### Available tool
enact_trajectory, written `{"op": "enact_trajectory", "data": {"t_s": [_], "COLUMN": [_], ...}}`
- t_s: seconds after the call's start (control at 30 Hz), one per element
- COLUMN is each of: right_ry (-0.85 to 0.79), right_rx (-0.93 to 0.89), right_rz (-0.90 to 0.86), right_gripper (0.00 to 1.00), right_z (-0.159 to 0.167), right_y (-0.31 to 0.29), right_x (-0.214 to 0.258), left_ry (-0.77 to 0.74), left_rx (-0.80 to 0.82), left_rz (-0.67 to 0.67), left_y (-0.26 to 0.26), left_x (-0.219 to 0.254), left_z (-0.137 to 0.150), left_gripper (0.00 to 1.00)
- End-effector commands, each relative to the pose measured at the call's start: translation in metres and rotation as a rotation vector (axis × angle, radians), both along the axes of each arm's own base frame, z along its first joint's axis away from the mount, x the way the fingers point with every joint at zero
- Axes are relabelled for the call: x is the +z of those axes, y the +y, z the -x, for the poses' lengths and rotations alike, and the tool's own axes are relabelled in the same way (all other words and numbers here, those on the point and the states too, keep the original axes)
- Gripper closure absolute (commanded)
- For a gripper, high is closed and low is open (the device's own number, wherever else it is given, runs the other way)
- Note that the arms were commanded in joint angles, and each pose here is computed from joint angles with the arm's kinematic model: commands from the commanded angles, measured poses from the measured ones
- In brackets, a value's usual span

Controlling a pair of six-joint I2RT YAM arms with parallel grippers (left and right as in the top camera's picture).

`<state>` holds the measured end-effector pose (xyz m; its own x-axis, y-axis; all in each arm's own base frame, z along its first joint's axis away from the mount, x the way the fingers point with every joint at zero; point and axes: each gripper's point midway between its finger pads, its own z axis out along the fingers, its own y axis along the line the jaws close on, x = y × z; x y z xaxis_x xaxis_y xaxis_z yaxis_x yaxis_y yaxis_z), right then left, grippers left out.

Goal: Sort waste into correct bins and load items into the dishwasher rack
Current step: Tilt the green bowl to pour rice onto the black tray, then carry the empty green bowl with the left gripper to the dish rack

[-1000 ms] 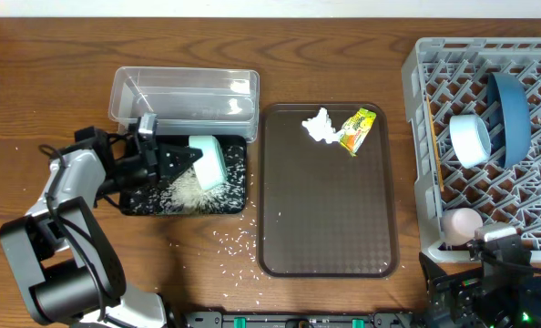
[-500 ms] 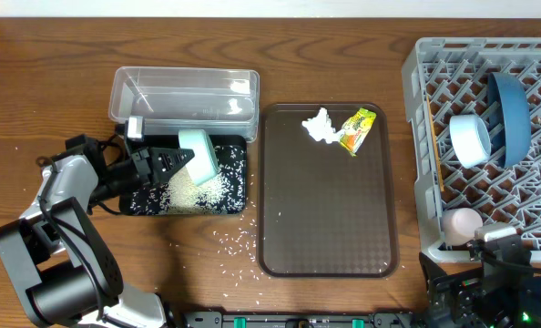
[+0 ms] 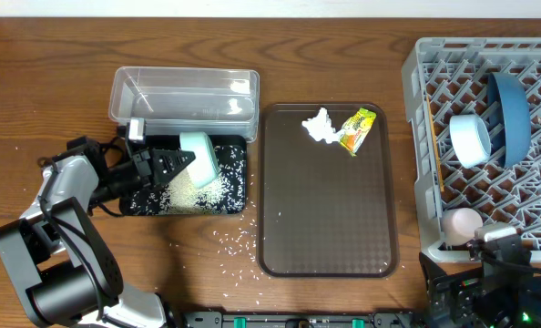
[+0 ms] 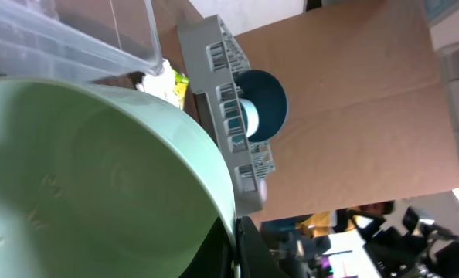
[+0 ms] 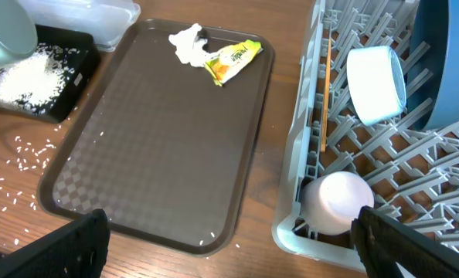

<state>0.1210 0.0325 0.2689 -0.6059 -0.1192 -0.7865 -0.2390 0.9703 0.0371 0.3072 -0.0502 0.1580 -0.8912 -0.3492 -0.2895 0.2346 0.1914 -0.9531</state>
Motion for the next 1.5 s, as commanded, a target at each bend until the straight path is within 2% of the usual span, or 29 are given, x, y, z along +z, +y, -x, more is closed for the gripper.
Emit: {"op": "enact_trajectory", "data": {"t_s": [0.0,0.07,0.13,0.27,0.37,0.5,0.6,0.67,0.73,0.87,0.93,1.07,1.2,1.37,1.47], "right_ry": [-0.012,-0.012,-0.012,-0.012,-0.012,-0.012,-0.012,-0.012,-0.012,-0.012,-0.012,-0.012,-0.012,-0.012,-0.012], "right_rx": [0.015,0.015,0.015,0.015,0.015,0.015,0.015,0.015,0.015,0.015,0.015,0.015,0.015,0.015,0.015], "right_rz": [0.008,0.008,0.008,0.008,0.008,0.008,0.008,0.008,0.008,0.008,0.008,0.008,0.008,0.008,0.008], "right_gripper": [0.01,0.01,0.01,0.01,0.01,0.01,0.01,0.01,0.01,0.01,0.01,0.01,0.01,0.01,0.01], "right_z": [0.001,0.001,0.001,0.001,0.001,0.001,0.001,0.001,0.001,0.001,0.001,0.001,0.001,0.001,0.001], "right_y": [0.000,0.000,0.000,0.000,0.000,0.000,0.000,0.000,0.000,0.000,0.000,0.000,0.000,0.000,0.000], "right_x": [0.003,0.003,0.003,0.003,0.003,0.003,0.003,0.003,0.003,0.003,0.003,0.003,0.003,0.003,0.003], "left_ry": [-0.036,0.067,0.116,-0.036,-0.046,-0.061,-0.033,-0.006,-0.054,-0.057,-0.052,0.022,-0.002,-0.110,-0.107], "left_rx": [-0.038,-0.059,-0.066,-0.046,-0.075,-0.113,-0.152,-0.157,-0.163,-0.212,-0.238,-0.214,-0.167,-0.149,-0.118], "left_rz": [-0.056,-0.154,-0.175,0.026,-0.023,-0.020,-0.099,-0.074,0.018,0.011,-0.017,-0.165,-0.200,-0.089,-0.012], "left_y": [-0.008,-0.007,-0.007,-0.017,-0.022,-0.034,-0.040,-0.044,-0.050,-0.065,-0.074,-0.098,-0.141,-0.205,-0.240], "left_x": [-0.004,-0.026,-0.032,0.011,0.009,0.010,-0.004,-0.002,0.018,0.033,0.038,0.030,0.040,0.077,0.083], "left_z": [0.003,0.008,0.010,0.002,0.002,0.004,0.008,0.006,0.000,-0.013,-0.021,-0.051,-0.080,-0.100,-0.107], "left_gripper": [0.94,0.94,0.94,0.94,0.94,0.94,0.94,0.94,0.94,0.94,0.94,0.94,0.94,0.94,0.94]}}
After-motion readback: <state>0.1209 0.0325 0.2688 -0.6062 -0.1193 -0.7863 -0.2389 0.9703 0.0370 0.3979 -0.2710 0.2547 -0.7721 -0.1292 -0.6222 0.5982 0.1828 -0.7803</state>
